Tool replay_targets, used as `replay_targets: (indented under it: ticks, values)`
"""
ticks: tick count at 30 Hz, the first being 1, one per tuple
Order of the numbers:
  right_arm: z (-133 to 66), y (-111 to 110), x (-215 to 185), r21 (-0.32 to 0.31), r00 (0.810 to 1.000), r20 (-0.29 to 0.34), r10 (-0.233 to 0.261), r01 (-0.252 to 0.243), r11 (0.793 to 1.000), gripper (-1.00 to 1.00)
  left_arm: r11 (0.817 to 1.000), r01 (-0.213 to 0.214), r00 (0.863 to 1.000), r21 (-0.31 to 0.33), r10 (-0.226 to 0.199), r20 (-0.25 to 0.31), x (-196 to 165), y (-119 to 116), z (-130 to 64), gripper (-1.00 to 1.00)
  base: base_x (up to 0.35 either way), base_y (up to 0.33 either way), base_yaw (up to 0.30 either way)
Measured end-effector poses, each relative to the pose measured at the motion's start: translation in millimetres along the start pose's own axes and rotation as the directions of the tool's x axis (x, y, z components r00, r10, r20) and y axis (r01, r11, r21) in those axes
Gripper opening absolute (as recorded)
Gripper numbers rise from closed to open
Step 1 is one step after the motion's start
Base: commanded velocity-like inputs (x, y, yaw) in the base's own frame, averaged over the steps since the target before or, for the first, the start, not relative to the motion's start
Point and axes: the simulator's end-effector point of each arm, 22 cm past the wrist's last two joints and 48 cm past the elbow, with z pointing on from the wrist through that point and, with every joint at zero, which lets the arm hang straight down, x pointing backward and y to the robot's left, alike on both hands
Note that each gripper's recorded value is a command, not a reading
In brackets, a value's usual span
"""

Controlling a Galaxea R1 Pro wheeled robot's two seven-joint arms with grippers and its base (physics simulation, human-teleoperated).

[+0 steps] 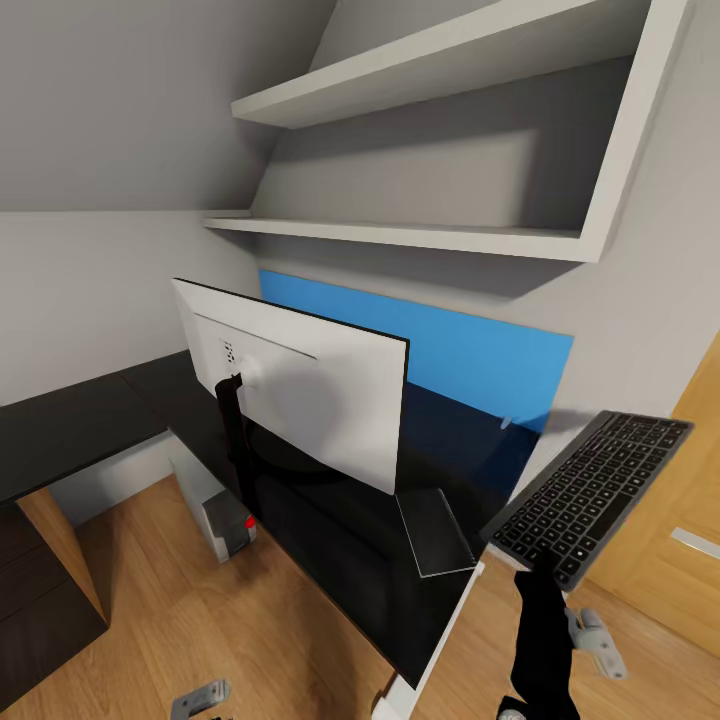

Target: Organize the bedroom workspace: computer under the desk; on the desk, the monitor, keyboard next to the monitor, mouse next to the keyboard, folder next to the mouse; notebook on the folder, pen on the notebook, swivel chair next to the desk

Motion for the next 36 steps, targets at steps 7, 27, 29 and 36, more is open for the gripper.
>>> replay_targets:
  ticks: [7, 27, 29, 36]
  values:
    - [13.5, -3.9, -14.9, 0.009, 0.999, 0.009, -0.035, 0.035, 0.999, -1.00, 1.000, -0.007, 0.999, -0.014, 0.006, -0.039, 18.3, 6.4, 3.3, 1.00, 0.000, 0.000, 0.000]
    - [9.0, -3.3, -13.4, 0.002, 0.999, 0.026, -0.032, 0.032, 0.999, -1.00, 1.000, -0.008, 0.999, -0.015, 0.007, -0.041, 19.6, 7.3, 3.8, 1.00, 0.000, 0.000, -0.149]
    - [9.0, -3.5, -13.3, 0.002, 0.999, 0.026, -0.032, 0.032, 0.999, -1.00, 1.000, -0.008, 0.999, -0.015, 0.007, -0.042, 19.8, 7.5, 3.9, 1.00, 0.000, 0.000, -0.144]
    - [8.2, 0.8, -18.2, -0.016, 0.998, 0.051, -0.034, 0.035, 0.999, -1.00, 1.000, -0.008, 0.999, -0.016, 0.007, -0.043, 20.6, 7.9, 4.1, 1.00, 0.000, 0.000, -0.042]
